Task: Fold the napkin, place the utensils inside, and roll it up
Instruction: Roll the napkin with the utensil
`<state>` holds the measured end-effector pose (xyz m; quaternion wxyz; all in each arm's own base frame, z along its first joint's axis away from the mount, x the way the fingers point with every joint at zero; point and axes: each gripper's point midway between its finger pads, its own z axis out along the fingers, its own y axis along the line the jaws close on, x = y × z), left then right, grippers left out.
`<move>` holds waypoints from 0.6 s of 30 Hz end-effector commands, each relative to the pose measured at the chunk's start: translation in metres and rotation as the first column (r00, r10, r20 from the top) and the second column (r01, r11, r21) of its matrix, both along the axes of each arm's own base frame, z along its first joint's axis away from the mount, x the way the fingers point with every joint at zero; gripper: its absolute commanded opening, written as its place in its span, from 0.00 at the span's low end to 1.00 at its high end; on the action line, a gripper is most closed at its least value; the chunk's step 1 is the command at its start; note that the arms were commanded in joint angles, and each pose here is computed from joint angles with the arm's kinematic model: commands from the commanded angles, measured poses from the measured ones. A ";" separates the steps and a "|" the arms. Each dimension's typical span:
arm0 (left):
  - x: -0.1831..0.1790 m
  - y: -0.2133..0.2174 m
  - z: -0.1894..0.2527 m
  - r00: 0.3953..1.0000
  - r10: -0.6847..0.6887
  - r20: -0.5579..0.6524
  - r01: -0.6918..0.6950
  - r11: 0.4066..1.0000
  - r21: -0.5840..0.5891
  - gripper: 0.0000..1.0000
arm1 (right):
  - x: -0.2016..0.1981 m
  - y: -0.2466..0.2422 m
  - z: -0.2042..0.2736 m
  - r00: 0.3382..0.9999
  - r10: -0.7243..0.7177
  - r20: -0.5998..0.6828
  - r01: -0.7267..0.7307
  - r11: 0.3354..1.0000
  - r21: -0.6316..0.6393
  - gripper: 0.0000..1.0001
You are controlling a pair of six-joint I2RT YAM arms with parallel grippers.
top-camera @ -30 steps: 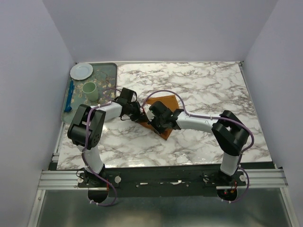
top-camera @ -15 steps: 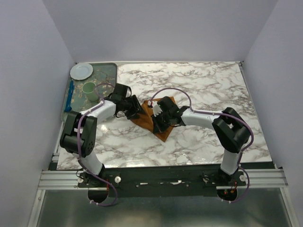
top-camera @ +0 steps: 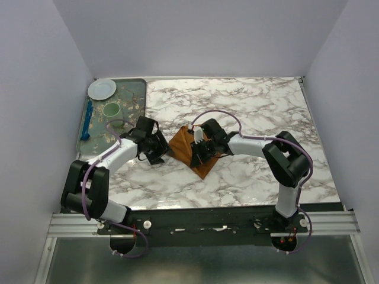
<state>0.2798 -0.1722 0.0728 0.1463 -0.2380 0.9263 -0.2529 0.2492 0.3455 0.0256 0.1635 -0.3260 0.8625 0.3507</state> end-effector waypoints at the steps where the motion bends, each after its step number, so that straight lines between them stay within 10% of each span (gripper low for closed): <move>1: -0.002 -0.010 -0.015 0.991 0.100 -0.091 -0.104 0.994 -0.042 0.70 | -0.017 -0.014 -0.030 0.996 0.010 -0.084 -0.015 0.998 -0.057 0.01; 18: -0.001 -0.038 -0.052 0.948 0.245 -0.201 -0.262 0.963 -0.061 0.70 | -0.016 -0.015 -0.032 0.997 0.022 -0.074 -0.026 0.998 -0.060 0.01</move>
